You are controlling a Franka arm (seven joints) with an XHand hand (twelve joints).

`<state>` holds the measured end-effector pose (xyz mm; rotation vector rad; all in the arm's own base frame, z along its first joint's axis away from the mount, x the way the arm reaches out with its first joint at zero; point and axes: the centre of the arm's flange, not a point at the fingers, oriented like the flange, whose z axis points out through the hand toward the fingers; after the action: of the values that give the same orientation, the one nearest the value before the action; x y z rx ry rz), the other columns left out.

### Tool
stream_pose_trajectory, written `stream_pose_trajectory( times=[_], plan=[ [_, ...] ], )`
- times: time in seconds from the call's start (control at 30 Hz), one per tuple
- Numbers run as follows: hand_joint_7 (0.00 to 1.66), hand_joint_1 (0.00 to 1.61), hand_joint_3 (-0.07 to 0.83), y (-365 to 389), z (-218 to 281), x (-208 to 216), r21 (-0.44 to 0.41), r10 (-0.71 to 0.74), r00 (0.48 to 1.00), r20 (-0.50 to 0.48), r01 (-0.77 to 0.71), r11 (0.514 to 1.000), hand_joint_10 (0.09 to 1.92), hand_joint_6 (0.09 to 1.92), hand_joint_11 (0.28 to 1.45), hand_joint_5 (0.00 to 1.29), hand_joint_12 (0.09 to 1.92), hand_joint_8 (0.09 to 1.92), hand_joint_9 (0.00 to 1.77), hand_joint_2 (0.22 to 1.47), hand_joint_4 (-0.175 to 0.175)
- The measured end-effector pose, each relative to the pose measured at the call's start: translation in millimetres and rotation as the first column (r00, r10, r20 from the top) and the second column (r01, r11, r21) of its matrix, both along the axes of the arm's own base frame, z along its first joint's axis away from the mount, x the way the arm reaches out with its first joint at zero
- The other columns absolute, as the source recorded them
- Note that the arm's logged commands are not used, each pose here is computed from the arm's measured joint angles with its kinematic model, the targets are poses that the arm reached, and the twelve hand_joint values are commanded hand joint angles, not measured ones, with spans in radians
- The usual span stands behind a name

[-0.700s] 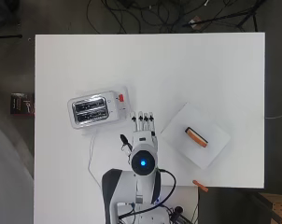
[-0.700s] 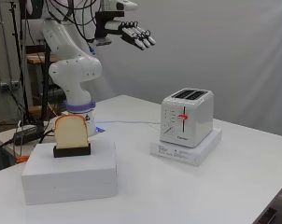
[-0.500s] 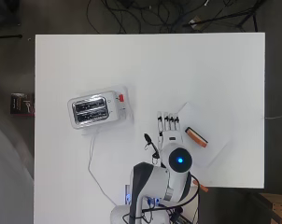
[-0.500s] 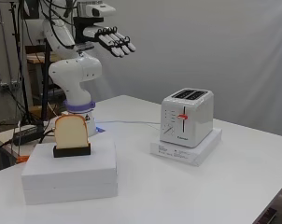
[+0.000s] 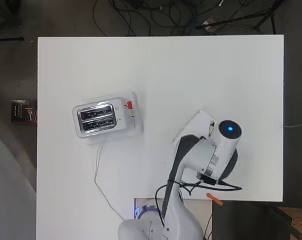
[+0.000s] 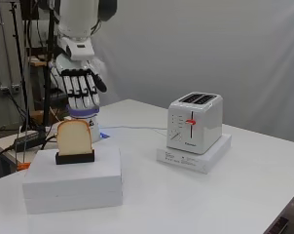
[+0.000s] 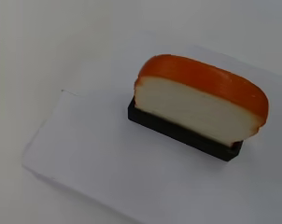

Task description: Teleoperate dual arm-hand system to toast a bread

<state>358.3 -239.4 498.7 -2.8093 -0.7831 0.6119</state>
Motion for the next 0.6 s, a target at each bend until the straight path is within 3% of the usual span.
stream_pose_trajectory(
  times=[0.13,0.33,0.57,0.6],
  plan=[
    [0.44,0.34,-0.013,-12,-25,2,-0.092,0.032,0.996,-0.085,-0.039,0.995,0.09,0.09,0.50,0.31,0.09,0.09,0.59,0.88,-0.010],
    [0.49,0.34,0.004,-16,-78,16,-0.158,0.068,0.970,-0.234,-0.107,0.982,0.09,0.09,0.54,0.35,0.09,0.09,0.66,0.91,0.004],
    [0.53,0.34,0.007,-19,-104,15,-0.193,0.084,0.956,-0.282,-0.142,0.971,0.09,0.09,0.54,0.40,0.09,0.09,0.66,0.94,0.027],
    [0.72,0.72,-0.025,-19,-106,14,-0.194,0.083,0.954,-0.288,-0.143,0.971,0.30,0.41,0.65,0.55,0.09,0.32,0.84,1.01,-0.036]
  ],
)
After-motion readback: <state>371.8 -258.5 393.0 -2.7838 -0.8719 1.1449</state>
